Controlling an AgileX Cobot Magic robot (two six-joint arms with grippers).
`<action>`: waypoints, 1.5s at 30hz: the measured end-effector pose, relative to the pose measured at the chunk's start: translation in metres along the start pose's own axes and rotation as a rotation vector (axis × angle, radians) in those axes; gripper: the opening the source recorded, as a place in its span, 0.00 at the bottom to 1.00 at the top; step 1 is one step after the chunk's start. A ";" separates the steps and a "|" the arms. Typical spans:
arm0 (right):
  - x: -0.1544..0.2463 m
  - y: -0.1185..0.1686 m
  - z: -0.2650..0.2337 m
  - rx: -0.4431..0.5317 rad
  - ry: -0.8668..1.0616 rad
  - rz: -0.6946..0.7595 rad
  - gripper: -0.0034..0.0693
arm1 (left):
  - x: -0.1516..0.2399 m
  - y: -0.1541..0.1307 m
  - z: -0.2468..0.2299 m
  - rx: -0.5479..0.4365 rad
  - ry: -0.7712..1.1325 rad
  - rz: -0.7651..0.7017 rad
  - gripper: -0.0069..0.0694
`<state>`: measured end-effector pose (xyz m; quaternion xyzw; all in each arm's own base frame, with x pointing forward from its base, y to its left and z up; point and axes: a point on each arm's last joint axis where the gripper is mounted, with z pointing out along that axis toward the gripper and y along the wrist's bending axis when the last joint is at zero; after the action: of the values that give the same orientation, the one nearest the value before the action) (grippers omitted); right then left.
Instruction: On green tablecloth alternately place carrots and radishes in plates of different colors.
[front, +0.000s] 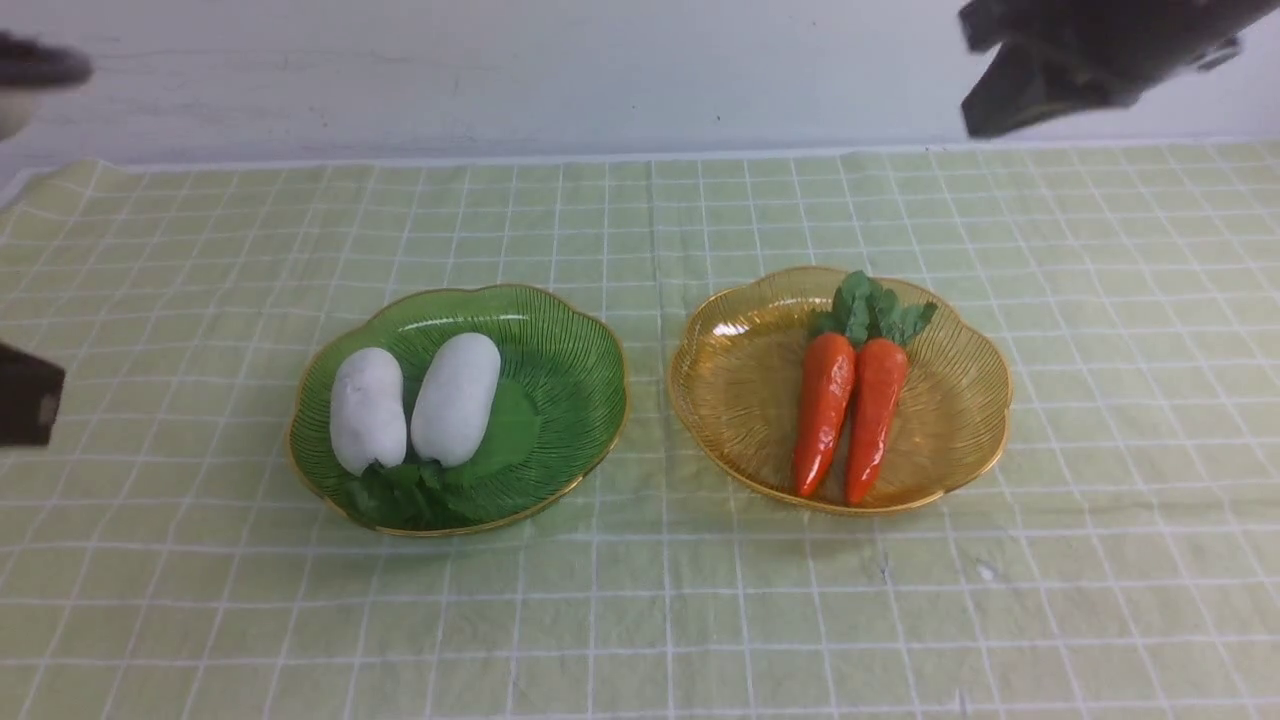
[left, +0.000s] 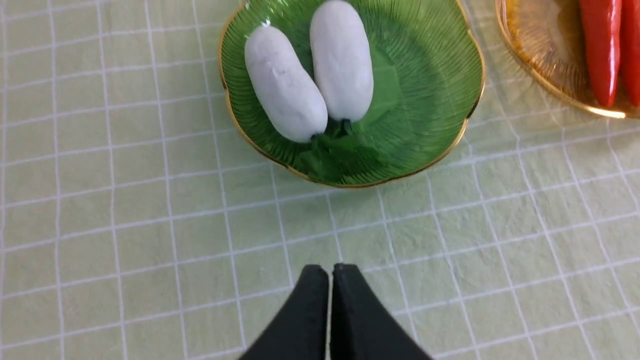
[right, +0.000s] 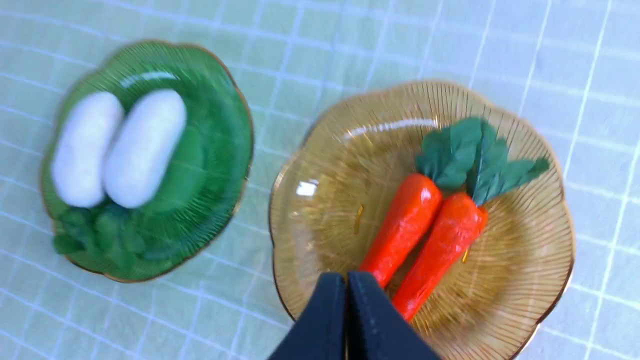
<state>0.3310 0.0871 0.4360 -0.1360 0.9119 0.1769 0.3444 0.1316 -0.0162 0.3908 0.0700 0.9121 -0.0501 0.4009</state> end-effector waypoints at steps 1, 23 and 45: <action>0.001 0.009 -0.028 0.002 -0.057 -0.021 0.03 | 0.014 -0.002 -0.007 -0.004 -0.067 0.000 0.08; 0.293 0.016 -0.146 0.205 -1.287 -0.086 0.03 | 0.119 -0.006 -0.012 -0.034 -0.508 -0.041 0.08; 0.322 0.002 -0.121 0.220 -1.412 -0.044 0.03 | 0.119 -0.007 -0.007 -0.006 -0.549 -0.081 0.08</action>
<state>0.0268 -0.0025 0.3036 0.0282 0.4809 0.1228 0.8677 0.0463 -0.0113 0.3079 0.0160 0.7715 -0.0804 0.6309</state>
